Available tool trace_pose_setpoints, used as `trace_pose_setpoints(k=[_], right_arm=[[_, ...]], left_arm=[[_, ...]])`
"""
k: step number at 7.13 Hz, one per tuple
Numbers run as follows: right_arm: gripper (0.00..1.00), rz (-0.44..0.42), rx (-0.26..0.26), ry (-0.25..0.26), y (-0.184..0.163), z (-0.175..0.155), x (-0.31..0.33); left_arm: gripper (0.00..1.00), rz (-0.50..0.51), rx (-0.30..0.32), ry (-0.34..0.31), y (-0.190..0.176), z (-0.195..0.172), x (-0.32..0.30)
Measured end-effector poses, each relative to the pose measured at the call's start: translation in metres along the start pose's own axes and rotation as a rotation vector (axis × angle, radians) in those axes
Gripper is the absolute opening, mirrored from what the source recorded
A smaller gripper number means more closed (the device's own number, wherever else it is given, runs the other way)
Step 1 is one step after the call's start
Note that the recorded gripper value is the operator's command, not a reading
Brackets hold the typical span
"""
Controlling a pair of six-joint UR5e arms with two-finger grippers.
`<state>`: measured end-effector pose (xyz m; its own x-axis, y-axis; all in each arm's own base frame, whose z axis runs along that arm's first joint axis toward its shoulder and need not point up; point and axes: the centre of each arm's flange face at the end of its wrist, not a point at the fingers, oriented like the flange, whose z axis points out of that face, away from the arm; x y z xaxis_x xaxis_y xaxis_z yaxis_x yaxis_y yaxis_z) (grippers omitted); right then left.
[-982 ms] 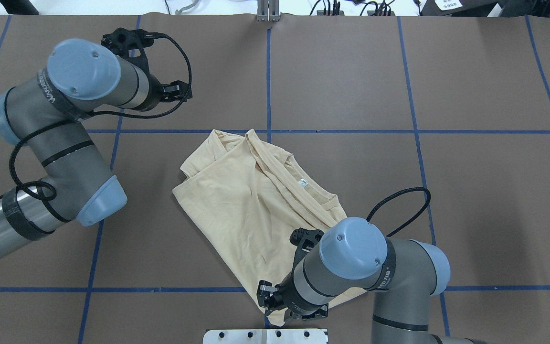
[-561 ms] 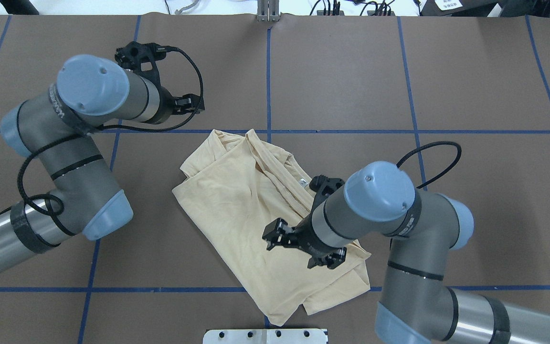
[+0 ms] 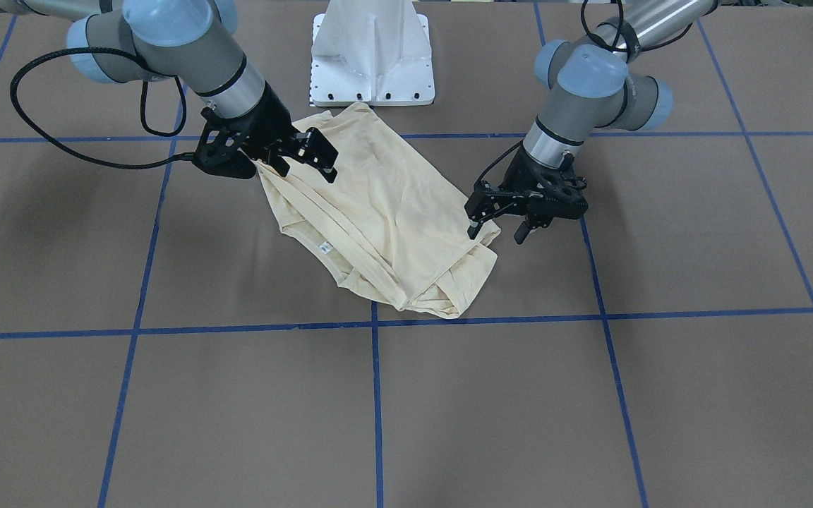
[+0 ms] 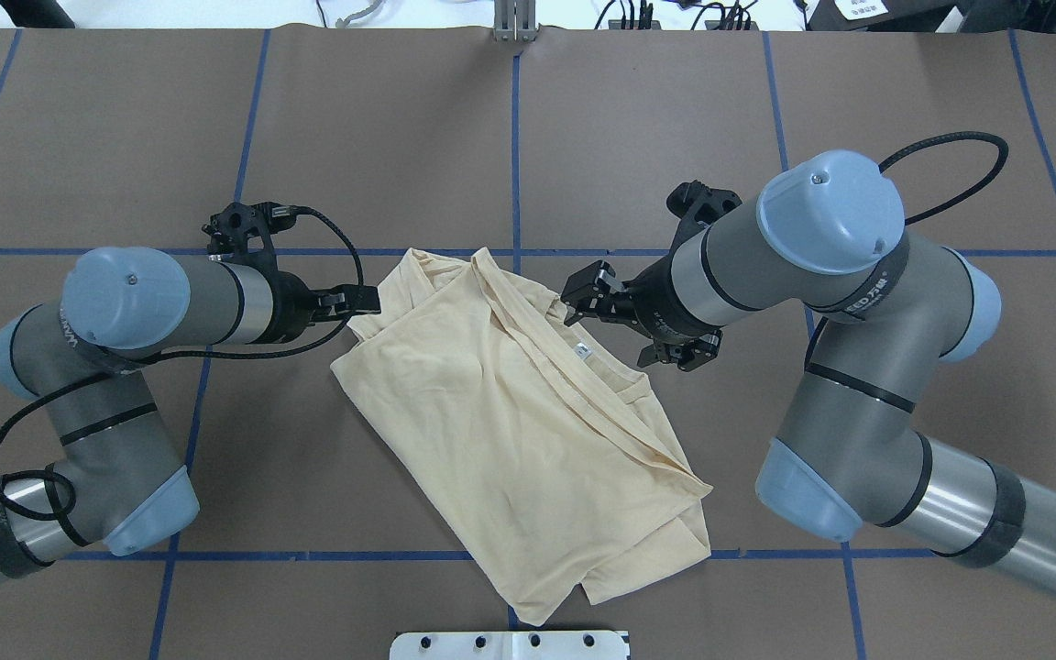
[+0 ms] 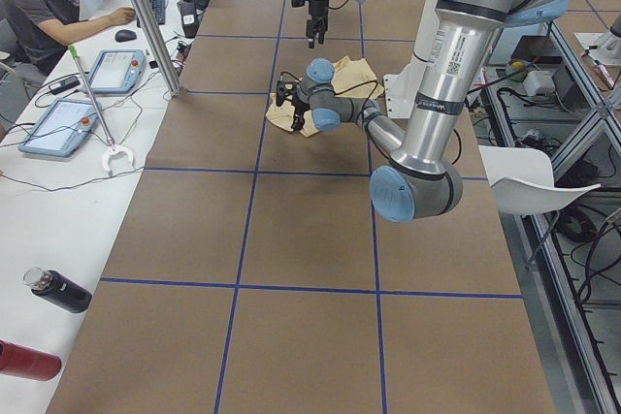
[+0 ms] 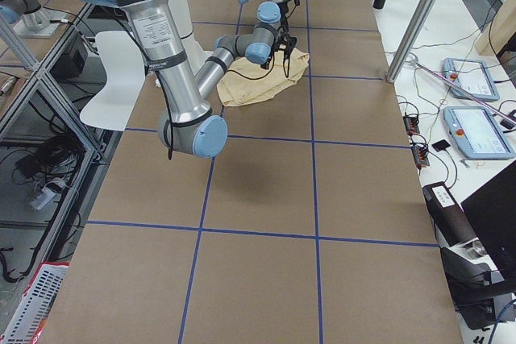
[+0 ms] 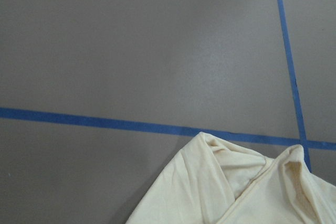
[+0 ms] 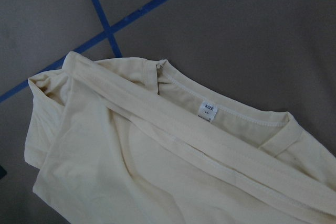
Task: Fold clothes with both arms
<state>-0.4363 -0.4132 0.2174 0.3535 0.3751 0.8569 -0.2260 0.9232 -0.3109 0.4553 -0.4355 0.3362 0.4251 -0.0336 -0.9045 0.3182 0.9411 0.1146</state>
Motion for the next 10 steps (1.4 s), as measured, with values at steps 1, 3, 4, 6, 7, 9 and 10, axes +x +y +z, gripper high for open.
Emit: trace_pose_setpoints(k=[1,3,4,6,7,9,10], right_arm=[[1.0,0.0,0.019,-0.005,-0.009,-0.005,0.0],[1.0,0.0,0.045,-0.012,-0.018,-0.011,-0.001],[1.0,-0.002,0.051,-0.013,-0.019,-0.012,-0.001],[1.0,-0.004,0.059,-0.015,-0.021,-0.014,-0.002],[1.0,-0.008,0.064,-0.015,-0.025,-0.016,-0.002],[1.0,-0.013,0.073,-0.014,-0.03,-0.019,-0.001],[1.0,-0.014,0.074,-0.014,-0.031,-0.02,-0.001]], left_arm=[[0.99,0.002,-0.018,-0.01,0.009,0.007,-0.004],[0.99,0.011,-0.058,-0.032,0.031,0.025,-0.007],[0.99,0.012,-0.066,-0.04,0.036,0.029,-0.009],[0.93,0.014,-0.075,-0.045,0.041,0.031,-0.01],[0.9,0.015,-0.08,-0.045,0.044,0.032,-0.01],[0.88,0.018,-0.086,-0.045,0.048,0.033,-0.009],[0.83,0.019,-0.088,-0.045,0.049,0.034,-0.009]])
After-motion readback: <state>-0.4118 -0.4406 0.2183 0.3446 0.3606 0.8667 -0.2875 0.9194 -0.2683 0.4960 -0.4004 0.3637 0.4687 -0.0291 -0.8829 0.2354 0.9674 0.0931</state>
